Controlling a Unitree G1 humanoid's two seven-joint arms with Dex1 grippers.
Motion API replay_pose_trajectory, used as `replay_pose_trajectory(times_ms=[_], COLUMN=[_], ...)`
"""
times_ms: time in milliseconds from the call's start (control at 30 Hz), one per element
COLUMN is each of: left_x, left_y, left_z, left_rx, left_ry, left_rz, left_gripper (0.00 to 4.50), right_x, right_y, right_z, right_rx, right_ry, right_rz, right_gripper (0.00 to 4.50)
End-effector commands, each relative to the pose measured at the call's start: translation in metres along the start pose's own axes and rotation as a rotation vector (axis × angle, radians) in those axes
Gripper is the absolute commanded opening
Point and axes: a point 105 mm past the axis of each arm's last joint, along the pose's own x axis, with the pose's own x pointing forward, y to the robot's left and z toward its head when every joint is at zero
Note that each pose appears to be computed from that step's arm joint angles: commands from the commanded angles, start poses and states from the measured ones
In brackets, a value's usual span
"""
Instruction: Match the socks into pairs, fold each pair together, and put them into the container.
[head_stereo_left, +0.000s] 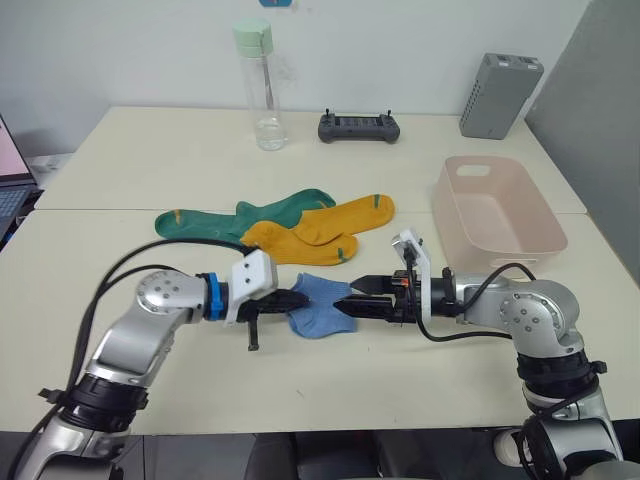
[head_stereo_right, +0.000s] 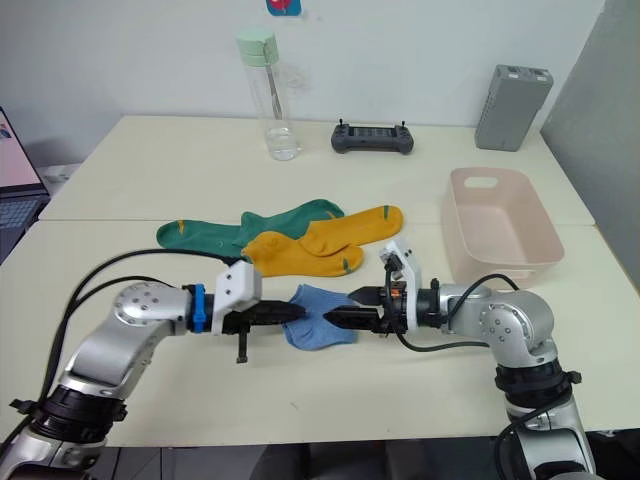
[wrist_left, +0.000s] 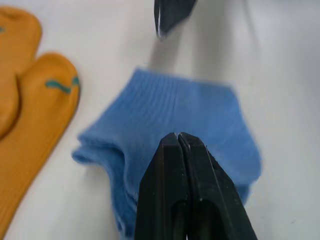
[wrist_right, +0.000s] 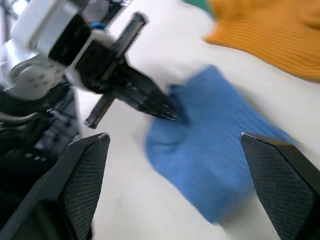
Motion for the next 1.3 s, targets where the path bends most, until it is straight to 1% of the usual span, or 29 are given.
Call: replay_pose_trajectory(times_ms=[33,133,267,467,600,800,833,867,933,1067,1200,1233,1300], left_x=[0.005,0.005,0.004,0.003,0.001,-0.005,-0.006,-0.006,-0.006,-0.007,-0.009,-0.011,-0.014], left_y=[-0.002,-0.01,-0.011,-0.01,-0.01,-0.007,-0.007,-0.007,-0.007,-0.006,-0.002,-0.001,0.003], left_z=[-0.018,-0.031,-0.028,-0.021,-0.019,-0.018,-0.018,-0.018,-0.016,-0.013,-0.007,-0.003,0.006], left_rx=[0.063,0.062,0.035,0.035,0.032,0.024,0.022,0.02,0.016,0.008,0.006,-0.001,-0.027], left_ry=[0.065,0.088,0.054,0.034,0.026,0.026,0.024,0.021,0.012,-0.007,-0.04,-0.06,-0.108], left_rz=[0.008,-0.016,-0.001,0.021,0.032,0.052,0.055,0.056,0.057,0.058,0.063,0.066,0.07], left_gripper=[0.0,0.0,0.0,0.0,0.0,0.0,0.0,0.0,0.0,0.0,0.0,0.0,0.0], right_x=[0.0,0.007,0.02,0.044,0.063,0.074,0.074,0.073,0.073,0.073,0.07,0.068,0.064], right_y=[-0.004,-0.001,-0.003,-0.001,0.006,0.013,0.014,0.015,0.015,0.015,0.017,0.017,0.016], right_z=[-0.004,-0.01,-0.015,-0.017,-0.01,-0.004,-0.004,-0.004,-0.003,-0.002,-0.003,-0.003,0.0], right_rx=[0.003,0.045,0.096,0.167,0.221,0.252,0.252,0.24,0.225,0.209,0.182,0.17,0.154], right_ry=[0.009,0.026,0.047,0.07,0.045,-0.001,-0.002,0.0,-0.004,-0.012,-0.012,-0.015,-0.03], right_rz=[-0.035,-0.013,0.002,0.048,0.108,0.167,0.176,0.181,0.176,0.178,0.19,0.19,0.183], right_gripper=[4.45,4.45,4.45,4.45,4.45,4.45,4.08,3.87,3.23,1.68,0.24,0.02,0.02])
